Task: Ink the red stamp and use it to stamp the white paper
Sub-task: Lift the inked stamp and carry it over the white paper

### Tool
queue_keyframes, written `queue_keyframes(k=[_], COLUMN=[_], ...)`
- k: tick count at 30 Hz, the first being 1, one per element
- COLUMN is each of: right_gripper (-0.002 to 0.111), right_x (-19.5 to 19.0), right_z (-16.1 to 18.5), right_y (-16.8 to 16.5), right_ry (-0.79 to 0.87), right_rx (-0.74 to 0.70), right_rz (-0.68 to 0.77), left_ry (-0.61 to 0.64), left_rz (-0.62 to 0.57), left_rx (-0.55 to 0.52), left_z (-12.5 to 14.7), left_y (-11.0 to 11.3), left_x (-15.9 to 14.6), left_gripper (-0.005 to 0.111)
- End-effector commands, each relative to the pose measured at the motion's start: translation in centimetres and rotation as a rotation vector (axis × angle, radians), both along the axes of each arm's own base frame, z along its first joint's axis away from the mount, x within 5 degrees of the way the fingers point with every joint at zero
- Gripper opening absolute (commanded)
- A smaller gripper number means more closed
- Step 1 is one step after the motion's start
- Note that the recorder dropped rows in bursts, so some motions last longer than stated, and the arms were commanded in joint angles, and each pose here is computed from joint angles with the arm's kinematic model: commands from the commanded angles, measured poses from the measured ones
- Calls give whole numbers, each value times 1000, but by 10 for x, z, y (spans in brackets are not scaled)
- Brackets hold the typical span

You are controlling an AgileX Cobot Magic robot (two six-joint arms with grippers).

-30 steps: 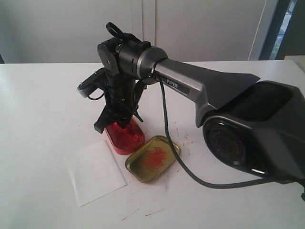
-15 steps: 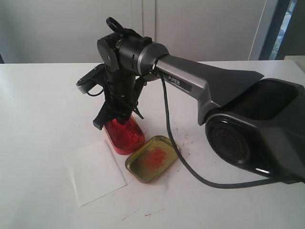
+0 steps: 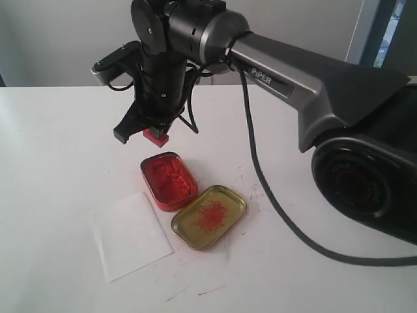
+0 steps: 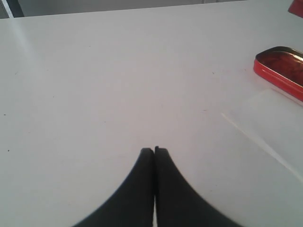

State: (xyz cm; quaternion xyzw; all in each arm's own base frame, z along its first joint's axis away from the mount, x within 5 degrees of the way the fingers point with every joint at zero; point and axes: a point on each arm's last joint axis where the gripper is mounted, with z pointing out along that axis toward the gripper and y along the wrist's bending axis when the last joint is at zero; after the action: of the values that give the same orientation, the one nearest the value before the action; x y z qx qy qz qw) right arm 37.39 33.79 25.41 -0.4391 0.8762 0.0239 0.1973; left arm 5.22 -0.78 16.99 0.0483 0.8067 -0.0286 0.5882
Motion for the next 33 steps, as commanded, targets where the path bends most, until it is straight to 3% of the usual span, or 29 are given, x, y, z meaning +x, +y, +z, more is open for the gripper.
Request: queue_keyframes(k=[1,6,11,33], right_gripper=[0,0,0,0], right_x=[-26,-60,-77,-87], right_z=[16,16,15,-43], right_y=[22,52,65,54], right_ry=[-15,-11,12,162], right_rx=[37,40,62,-79], right_rz=[54,135,103,36], left_ry=[2,2,2,2], left_rz=[5,5,5,5], left_rx=[-8,-8,-8,-8], left_z=[1,1,1,1], left_y=[0,0,0,0], left_x=[0,0,0,0], left_gripper=[0,0,0,0])
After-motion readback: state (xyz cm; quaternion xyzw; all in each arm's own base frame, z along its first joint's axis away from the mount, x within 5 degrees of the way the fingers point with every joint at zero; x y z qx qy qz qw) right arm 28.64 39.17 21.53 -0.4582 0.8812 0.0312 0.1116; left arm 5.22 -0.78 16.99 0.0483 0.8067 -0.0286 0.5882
